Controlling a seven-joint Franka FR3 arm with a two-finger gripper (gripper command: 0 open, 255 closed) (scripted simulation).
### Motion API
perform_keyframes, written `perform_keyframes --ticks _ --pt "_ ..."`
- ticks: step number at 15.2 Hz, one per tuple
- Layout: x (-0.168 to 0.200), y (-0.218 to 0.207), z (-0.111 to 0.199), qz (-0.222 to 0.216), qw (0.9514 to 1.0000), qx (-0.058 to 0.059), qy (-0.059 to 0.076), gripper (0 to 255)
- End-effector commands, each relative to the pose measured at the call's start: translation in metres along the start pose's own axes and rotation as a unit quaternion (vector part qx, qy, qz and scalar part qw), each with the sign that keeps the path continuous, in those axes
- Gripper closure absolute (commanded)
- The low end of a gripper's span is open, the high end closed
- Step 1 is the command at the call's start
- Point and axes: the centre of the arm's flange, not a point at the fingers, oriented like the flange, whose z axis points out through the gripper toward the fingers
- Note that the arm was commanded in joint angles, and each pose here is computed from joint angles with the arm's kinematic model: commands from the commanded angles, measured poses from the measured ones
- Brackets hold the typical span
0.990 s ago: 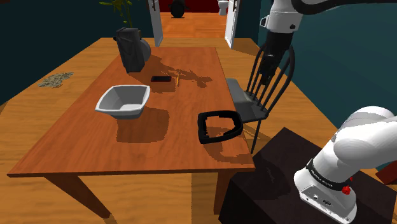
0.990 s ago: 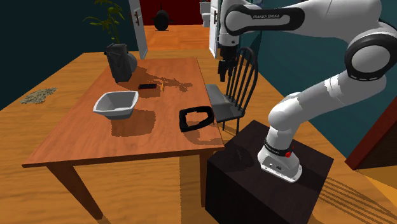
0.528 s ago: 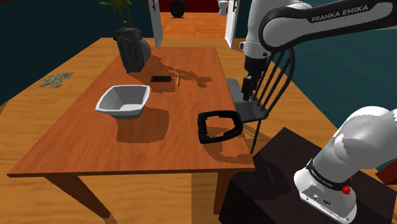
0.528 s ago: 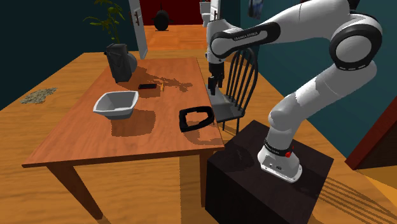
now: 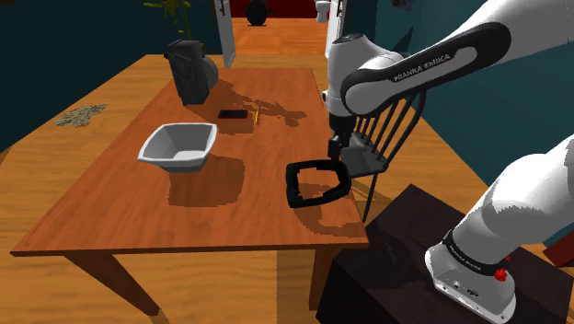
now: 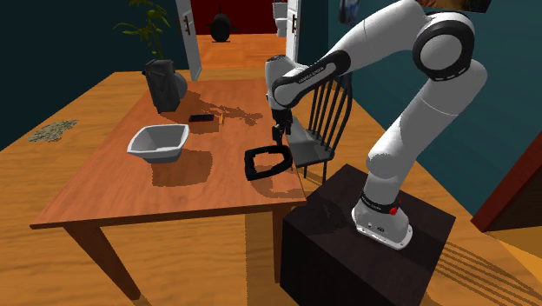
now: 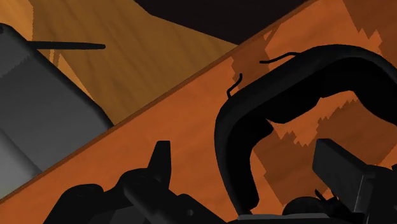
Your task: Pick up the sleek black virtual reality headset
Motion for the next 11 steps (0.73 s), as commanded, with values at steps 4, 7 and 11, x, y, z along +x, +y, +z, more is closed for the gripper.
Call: perform_keyframes --ticks 4,7,11 --pt "0.018 -0.006 0.038 -0.008 0.9999 -0.010 -0.002 0" --pt "0.020 -0.007 0.054 -0.008 0.9999 -0.010 -0.002 0" --pt "0.021 -0.008 0.068 -0.008 0.9999 -0.010 -0.002 0"
